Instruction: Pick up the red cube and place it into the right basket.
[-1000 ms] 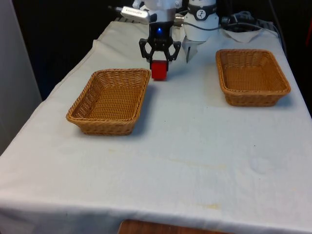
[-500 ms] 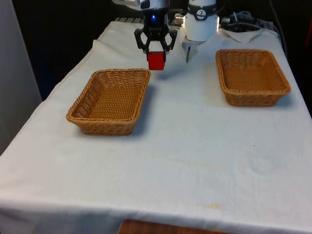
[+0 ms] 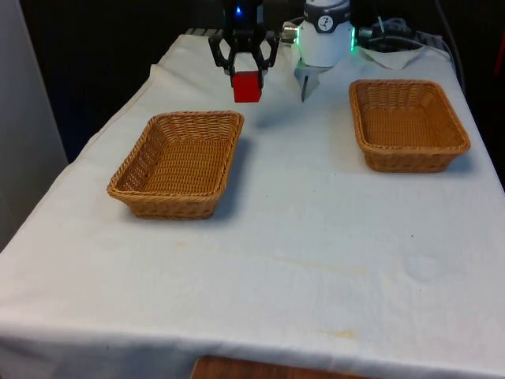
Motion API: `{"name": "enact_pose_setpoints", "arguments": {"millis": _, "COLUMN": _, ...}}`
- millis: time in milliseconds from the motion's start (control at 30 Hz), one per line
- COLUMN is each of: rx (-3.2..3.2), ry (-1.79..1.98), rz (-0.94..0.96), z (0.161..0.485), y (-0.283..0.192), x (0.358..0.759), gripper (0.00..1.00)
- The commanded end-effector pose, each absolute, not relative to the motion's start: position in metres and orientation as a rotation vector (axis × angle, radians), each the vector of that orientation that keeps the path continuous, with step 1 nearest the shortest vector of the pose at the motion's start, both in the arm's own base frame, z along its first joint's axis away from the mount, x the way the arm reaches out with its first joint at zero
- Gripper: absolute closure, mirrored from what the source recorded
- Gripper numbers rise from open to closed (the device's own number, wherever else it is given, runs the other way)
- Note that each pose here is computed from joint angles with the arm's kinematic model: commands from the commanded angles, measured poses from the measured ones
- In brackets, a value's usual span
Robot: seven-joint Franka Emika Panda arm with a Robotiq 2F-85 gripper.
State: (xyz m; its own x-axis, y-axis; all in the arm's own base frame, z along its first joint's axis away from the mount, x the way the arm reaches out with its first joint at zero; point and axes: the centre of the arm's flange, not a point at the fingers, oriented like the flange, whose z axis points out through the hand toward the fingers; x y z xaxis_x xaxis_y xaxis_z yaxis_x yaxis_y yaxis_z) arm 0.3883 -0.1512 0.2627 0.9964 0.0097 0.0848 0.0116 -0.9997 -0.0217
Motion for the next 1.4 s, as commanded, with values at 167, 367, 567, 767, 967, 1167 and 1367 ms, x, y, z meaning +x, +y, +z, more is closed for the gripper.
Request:
{"name": "enact_pose_setpoints", "arguments": {"millis": 167, "rx": -3.114, "ry": -0.006, "rz": -0.12, "z": 0.274, "y": -0.159, "x": 0.395, "gripper": 0.97}}
{"name": "enact_pose_setpoints", "arguments": {"millis": 367, "rx": -3.108, "ry": 0.002, "rz": -0.122, "z": 0.285, "y": -0.164, "x": 0.405, "gripper": 0.97}}
{"name": "enact_pose_setpoints", "arguments": {"millis": 567, "rx": -3.11, "ry": 0.005, "rz": -0.125, "z": 0.29, "y": -0.165, "x": 0.418, "gripper": 0.97}}
{"name": "enact_pose_setpoints", "arguments": {"millis": 767, "rx": -3.114, "ry": 0.011, "rz": -0.125, "z": 0.289, "y": -0.167, "x": 0.437, "gripper": 0.97}}
{"name": "enact_pose_setpoints", "arguments": {"millis": 967, "rx": -3.119, "ry": 0.015, "rz": -0.122, "z": 0.287, "y": -0.171, "x": 0.451, "gripper": 0.97}}
{"name": "enact_pose_setpoints", "arguments": {"millis": 1167, "rx": -3.141, "ry": 0.024, "rz": -0.118, "z": 0.281, "y": -0.177, "x": 0.467, "gripper": 0.97}}
{"name": "enact_pose_setpoints", "arguments": {"millis": 1367, "rx": -3.142, "ry": 0.029, "rz": -0.111, "z": 0.274, "y": -0.178, "x": 0.488, "gripper": 0.97}}
